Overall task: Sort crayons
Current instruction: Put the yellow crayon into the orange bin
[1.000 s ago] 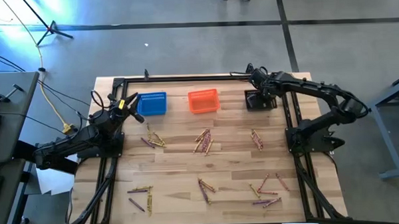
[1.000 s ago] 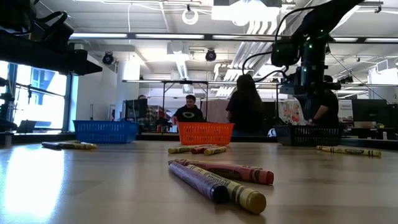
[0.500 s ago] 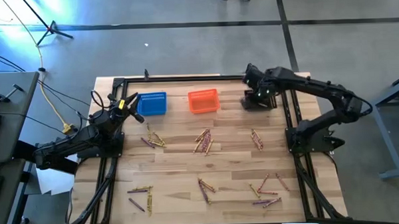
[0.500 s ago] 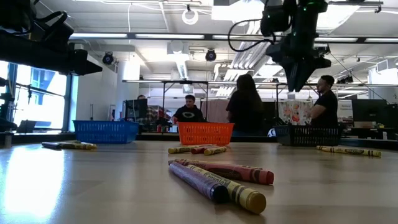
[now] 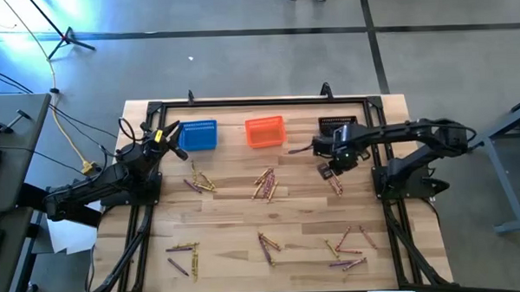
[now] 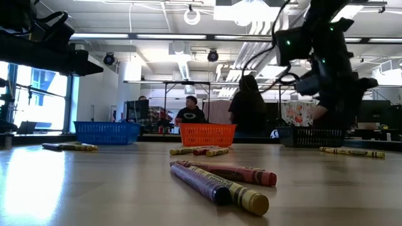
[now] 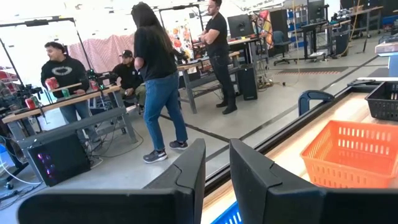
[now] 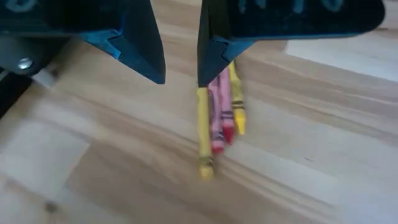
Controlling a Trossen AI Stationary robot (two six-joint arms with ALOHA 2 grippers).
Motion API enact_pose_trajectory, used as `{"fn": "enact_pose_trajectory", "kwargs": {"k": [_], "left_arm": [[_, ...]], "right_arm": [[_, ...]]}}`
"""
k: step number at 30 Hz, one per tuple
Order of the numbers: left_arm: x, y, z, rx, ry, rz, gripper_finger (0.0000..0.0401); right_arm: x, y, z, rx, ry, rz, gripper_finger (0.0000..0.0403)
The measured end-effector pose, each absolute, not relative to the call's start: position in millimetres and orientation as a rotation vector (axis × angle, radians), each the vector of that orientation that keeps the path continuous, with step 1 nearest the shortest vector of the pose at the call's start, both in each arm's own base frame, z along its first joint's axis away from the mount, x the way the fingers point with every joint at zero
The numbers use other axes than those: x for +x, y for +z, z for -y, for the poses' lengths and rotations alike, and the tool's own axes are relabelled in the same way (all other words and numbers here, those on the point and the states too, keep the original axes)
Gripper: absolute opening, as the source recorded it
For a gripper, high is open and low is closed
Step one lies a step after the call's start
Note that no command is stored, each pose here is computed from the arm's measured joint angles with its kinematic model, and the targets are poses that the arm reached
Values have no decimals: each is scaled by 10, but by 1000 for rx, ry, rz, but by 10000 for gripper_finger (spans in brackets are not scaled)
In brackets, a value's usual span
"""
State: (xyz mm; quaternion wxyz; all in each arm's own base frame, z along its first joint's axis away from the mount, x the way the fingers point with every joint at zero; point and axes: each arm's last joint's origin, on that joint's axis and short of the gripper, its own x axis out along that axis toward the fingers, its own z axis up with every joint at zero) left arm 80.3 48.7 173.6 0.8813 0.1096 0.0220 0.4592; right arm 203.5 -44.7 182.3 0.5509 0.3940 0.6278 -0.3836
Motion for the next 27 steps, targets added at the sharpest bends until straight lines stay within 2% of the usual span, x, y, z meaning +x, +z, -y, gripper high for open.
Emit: {"fn": "enact_pose_trajectory", "kwargs": {"k": [13,27], "left_arm": [[803,1735,-487,228,957,-46,60],[803,1736,-488,228,957,-45,60]], "right_arm": [[1920,1508,418,902,-853,-1483,78],[1942,1482,412,906,-813,-1460,78]]}}
